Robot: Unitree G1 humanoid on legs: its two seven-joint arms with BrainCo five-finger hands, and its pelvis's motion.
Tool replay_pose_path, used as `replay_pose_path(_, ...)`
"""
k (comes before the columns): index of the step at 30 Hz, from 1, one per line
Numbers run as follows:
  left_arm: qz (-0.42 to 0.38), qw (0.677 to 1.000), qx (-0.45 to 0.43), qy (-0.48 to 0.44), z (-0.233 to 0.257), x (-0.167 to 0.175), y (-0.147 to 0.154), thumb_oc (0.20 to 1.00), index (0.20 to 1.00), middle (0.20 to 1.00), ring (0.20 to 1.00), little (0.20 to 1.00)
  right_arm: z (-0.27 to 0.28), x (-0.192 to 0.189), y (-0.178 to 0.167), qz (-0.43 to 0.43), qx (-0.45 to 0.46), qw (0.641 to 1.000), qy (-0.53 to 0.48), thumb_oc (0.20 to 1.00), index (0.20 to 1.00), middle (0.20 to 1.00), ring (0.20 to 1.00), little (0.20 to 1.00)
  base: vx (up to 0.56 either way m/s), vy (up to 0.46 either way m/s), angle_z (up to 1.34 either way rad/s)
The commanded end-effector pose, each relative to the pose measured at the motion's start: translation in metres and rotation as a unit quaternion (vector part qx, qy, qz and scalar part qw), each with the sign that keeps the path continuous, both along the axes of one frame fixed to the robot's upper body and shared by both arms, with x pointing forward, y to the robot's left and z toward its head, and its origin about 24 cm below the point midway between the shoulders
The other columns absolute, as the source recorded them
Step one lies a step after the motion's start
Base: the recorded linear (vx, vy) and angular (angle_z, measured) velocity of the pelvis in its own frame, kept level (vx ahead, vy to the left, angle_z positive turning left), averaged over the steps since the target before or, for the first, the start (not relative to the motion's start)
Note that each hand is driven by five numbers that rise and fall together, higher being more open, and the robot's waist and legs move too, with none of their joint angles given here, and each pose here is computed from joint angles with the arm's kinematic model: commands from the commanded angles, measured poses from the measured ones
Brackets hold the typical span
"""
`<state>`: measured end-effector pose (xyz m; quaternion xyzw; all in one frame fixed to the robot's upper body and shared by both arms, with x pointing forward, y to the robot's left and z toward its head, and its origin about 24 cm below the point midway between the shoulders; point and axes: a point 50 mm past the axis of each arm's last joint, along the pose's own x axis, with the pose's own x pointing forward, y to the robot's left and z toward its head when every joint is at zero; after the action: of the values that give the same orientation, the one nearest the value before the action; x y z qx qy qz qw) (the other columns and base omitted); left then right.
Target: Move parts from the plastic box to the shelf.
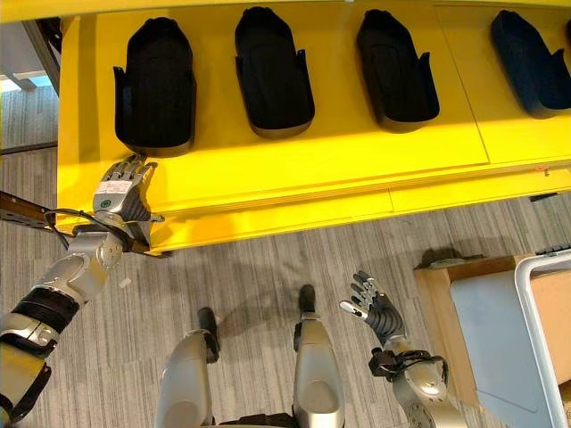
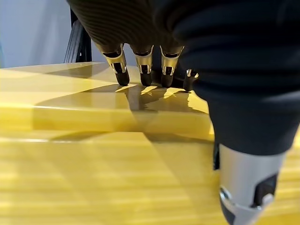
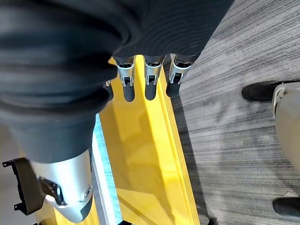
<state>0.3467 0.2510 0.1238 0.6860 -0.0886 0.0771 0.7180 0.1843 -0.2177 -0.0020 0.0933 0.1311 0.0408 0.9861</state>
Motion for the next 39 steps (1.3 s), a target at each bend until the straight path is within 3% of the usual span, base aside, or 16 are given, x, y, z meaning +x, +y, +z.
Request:
replay_pose_path(1,-0.097,0.995,-0.015,-0.008,0.016,0.022,-0.058,1.000,1.000,1.000,1.000,1.000,0.017,-0.007,-0.011,0.014,-0.028,0.999,-0.031,1.000,1.000,1.000,1.000,1.000,0.00,0.000,0.00)
replay_pose_path(39,-0.157,0.987,0.000,-0.027,0.033,0.028,-0.094,1.000,1.000,1.000,1.000,1.000,0.013,-0.011,-0.014,0.014,-0.037,0.999,-0.017,1.000,1.000,1.000,1.000,1.000,0.00,0.000,0.00)
